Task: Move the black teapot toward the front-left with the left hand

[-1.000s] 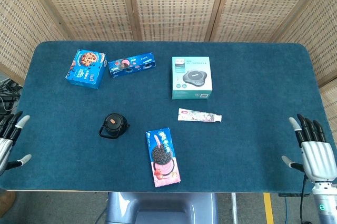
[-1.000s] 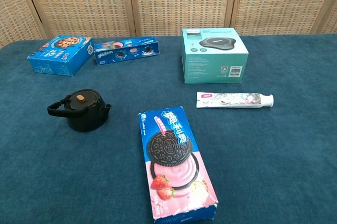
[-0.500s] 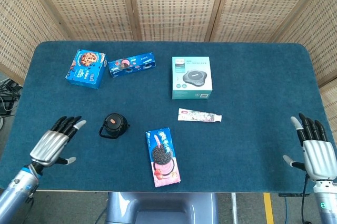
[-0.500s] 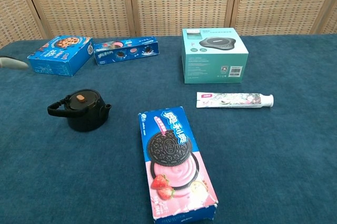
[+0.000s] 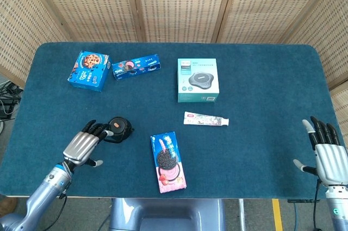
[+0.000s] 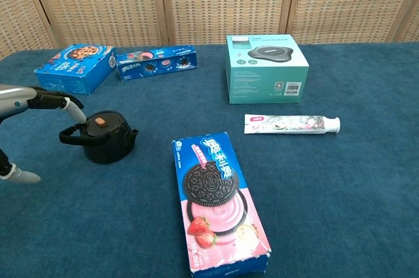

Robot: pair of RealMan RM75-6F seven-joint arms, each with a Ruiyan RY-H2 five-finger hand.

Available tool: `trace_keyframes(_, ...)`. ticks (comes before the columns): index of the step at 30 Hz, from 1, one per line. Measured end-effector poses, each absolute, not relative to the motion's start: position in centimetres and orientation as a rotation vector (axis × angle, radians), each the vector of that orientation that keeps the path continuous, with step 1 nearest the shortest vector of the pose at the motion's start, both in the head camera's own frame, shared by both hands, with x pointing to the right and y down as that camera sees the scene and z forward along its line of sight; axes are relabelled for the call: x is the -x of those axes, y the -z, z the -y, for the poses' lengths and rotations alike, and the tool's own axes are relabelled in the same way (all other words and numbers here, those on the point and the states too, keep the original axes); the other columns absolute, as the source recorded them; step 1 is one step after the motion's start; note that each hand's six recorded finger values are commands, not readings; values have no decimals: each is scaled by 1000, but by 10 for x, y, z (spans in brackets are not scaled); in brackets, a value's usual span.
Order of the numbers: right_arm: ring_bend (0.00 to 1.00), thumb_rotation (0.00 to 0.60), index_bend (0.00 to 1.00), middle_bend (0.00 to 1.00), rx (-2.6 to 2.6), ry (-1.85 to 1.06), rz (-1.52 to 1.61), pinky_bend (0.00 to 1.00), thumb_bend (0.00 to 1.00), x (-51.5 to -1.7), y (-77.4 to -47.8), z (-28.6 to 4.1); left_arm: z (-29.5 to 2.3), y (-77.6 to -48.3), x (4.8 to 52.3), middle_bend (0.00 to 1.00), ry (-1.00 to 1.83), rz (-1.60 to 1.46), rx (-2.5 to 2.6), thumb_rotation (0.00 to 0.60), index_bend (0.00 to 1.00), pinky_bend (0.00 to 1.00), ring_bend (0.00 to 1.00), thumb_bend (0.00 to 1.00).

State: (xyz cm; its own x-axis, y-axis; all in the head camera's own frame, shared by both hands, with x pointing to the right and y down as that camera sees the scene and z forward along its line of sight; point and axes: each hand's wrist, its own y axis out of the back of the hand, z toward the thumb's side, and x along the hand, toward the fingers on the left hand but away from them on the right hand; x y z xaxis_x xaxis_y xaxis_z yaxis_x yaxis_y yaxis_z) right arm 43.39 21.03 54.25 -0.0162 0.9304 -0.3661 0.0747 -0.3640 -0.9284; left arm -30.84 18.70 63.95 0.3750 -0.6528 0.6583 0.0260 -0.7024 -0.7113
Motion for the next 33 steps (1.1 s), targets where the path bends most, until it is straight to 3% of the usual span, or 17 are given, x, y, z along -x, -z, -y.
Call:
trace_keyframes(20,0,600,0,0,1527,-1477,1082,0,0,-434,-544,-210,-186,-652,297,177,1427,-534,2092,600,261,0,201,0)
trace_keyframes(33,0,600,0,0,1530,-1481,1078,0,0,-434,-546,-210,-185,-656,290,264,1437,-525,2105,600,334,0,263,0)
